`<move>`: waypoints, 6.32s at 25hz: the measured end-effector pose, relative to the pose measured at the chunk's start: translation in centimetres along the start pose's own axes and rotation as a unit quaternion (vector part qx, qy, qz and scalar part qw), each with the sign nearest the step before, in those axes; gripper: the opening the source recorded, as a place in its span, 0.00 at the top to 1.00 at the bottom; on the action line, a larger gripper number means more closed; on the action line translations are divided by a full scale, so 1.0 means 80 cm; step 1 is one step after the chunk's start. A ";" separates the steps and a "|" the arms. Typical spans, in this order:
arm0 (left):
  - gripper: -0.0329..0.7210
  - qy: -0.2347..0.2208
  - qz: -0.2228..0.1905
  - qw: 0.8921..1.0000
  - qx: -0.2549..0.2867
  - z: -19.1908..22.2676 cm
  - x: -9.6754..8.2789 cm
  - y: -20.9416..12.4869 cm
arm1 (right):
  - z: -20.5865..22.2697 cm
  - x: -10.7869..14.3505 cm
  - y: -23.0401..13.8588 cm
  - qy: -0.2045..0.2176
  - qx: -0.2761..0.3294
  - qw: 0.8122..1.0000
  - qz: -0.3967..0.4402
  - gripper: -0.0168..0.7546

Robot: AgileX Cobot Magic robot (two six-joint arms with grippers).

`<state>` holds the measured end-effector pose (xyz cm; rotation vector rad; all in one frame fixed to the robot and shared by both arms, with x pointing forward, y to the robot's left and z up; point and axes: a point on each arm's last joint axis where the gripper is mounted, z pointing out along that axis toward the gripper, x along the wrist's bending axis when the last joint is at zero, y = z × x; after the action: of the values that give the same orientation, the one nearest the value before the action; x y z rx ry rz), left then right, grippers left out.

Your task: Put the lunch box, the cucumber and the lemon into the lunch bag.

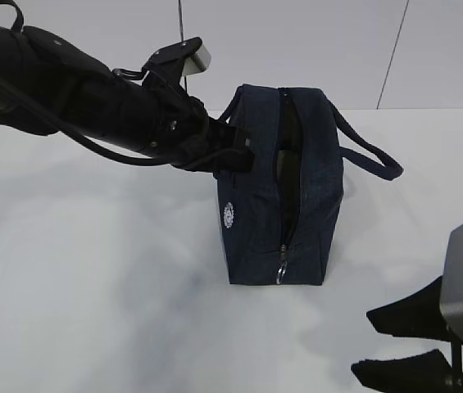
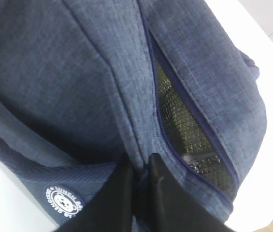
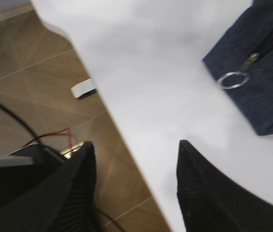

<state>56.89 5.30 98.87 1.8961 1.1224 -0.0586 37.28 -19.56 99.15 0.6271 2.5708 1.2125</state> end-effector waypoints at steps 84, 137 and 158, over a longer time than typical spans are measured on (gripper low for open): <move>0.92 -0.011 0.001 1.000 0.008 0.000 -0.002 -0.002 | 0.190 -0.137 0.014 -0.032 0.039 0.998 0.027 0.59; 0.92 -0.011 0.001 1.000 0.008 0.000 -0.003 -0.002 | 0.160 -0.128 0.013 -0.068 0.047 0.994 0.069 0.98; 0.92 -0.011 0.001 1.000 0.008 0.000 -0.003 -0.002 | 0.145 -0.119 0.020 -0.050 0.065 0.992 0.099 0.98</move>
<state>56.67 5.19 98.87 1.9061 1.1080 -0.0886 50.55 -15.28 93.28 0.9667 2.5660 1.0457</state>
